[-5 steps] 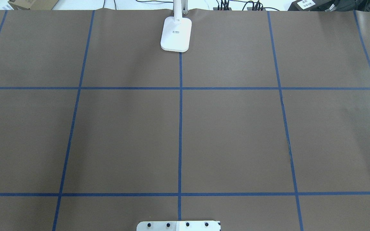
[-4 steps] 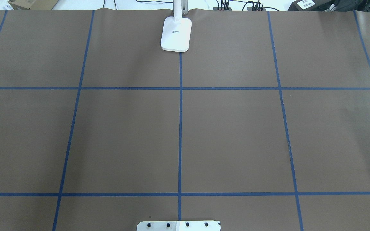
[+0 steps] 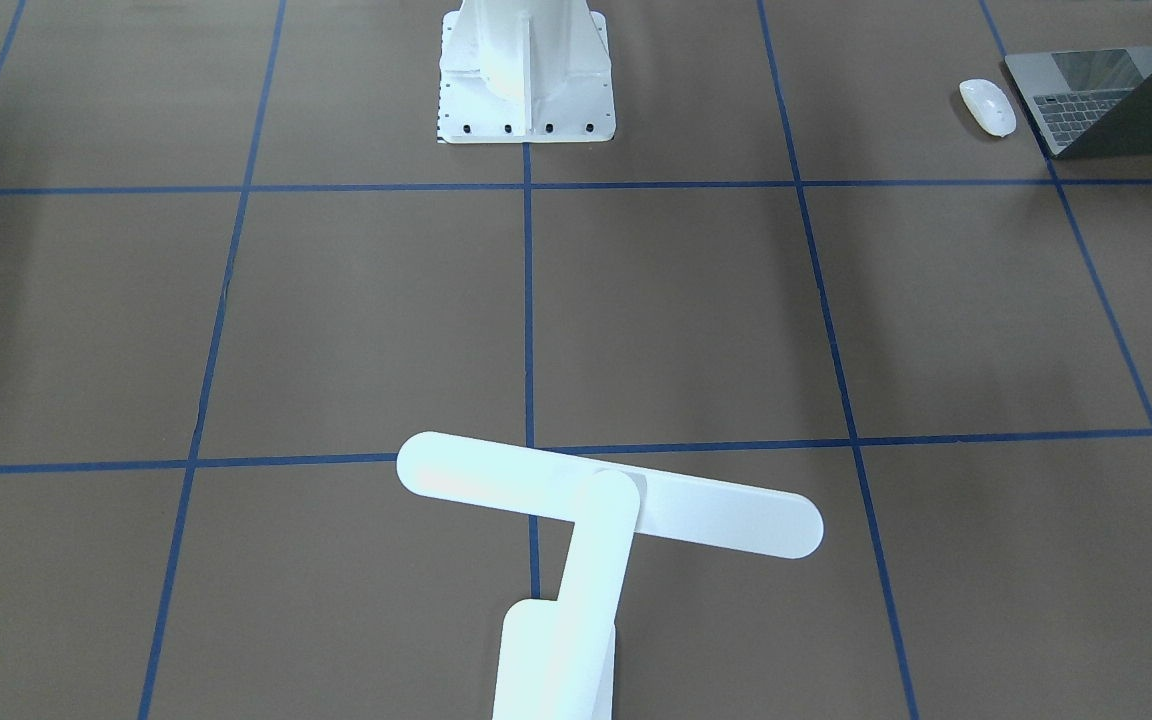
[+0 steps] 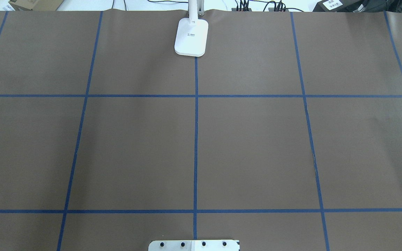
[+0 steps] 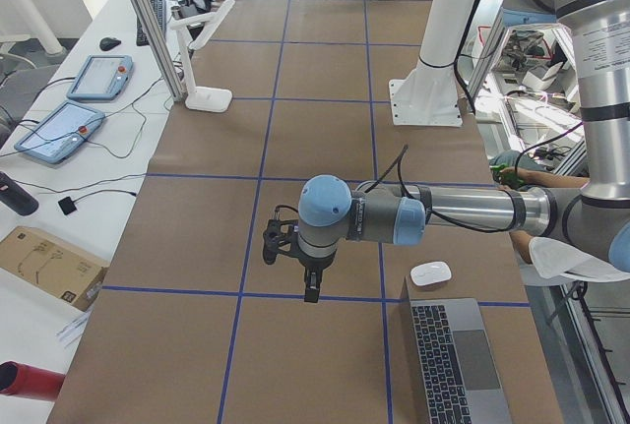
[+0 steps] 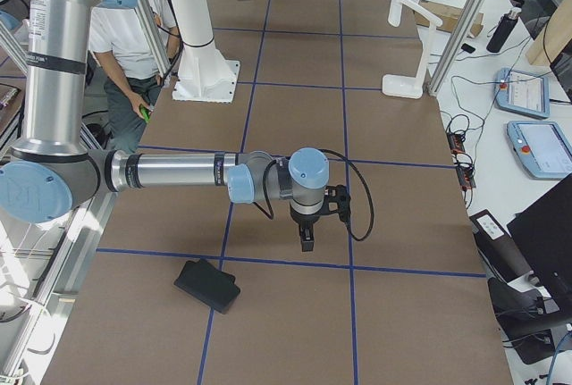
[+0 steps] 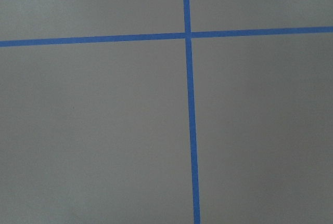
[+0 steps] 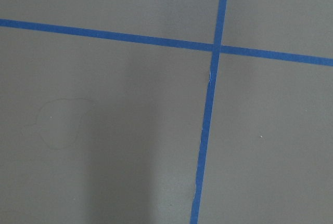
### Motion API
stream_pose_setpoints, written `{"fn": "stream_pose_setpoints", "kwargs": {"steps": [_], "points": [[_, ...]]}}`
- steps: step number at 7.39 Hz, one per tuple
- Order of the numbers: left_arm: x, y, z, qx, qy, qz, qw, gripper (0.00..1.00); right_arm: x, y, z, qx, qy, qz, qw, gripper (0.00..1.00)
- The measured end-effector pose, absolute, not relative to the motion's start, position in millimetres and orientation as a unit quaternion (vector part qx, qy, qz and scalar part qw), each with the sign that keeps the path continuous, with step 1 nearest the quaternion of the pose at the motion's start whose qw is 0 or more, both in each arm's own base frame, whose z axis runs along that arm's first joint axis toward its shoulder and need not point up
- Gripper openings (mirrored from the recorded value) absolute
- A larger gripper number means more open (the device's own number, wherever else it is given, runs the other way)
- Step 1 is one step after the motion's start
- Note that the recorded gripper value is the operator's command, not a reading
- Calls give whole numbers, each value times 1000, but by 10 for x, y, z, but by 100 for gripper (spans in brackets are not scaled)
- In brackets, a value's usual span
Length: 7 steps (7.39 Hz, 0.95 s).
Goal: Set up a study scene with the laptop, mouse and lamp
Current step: 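Carry the open silver laptop in the left gripper toward the table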
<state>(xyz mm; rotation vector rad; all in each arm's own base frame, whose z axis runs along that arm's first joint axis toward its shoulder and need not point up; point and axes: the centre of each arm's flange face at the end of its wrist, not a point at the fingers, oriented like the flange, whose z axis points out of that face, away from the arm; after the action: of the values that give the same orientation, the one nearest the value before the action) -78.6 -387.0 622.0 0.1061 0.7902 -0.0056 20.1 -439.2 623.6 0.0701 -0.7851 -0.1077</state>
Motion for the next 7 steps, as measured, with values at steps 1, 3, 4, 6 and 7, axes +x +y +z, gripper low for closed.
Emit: {"fn": "stream_pose_setpoints", "kwargs": {"steps": [1,3,4,6,7], "points": [[-784,-3868,6238,48,387,-5,921,100,200,-4398,6228,35,-382,-53,922,99],[-782,-3844,6292,40,394,-9,918,100,194,-4416,6208,37,-382,-54,922,99],[-784,-3834,6311,40,394,-10,918,100,189,-4421,6203,37,-383,-54,922,99],[-796,-3817,6332,39,391,-11,919,99,168,-4421,6198,35,-387,-55,920,99],[-795,-3819,6329,40,390,-10,920,99,160,-4419,6195,35,-392,-56,918,99]]}}
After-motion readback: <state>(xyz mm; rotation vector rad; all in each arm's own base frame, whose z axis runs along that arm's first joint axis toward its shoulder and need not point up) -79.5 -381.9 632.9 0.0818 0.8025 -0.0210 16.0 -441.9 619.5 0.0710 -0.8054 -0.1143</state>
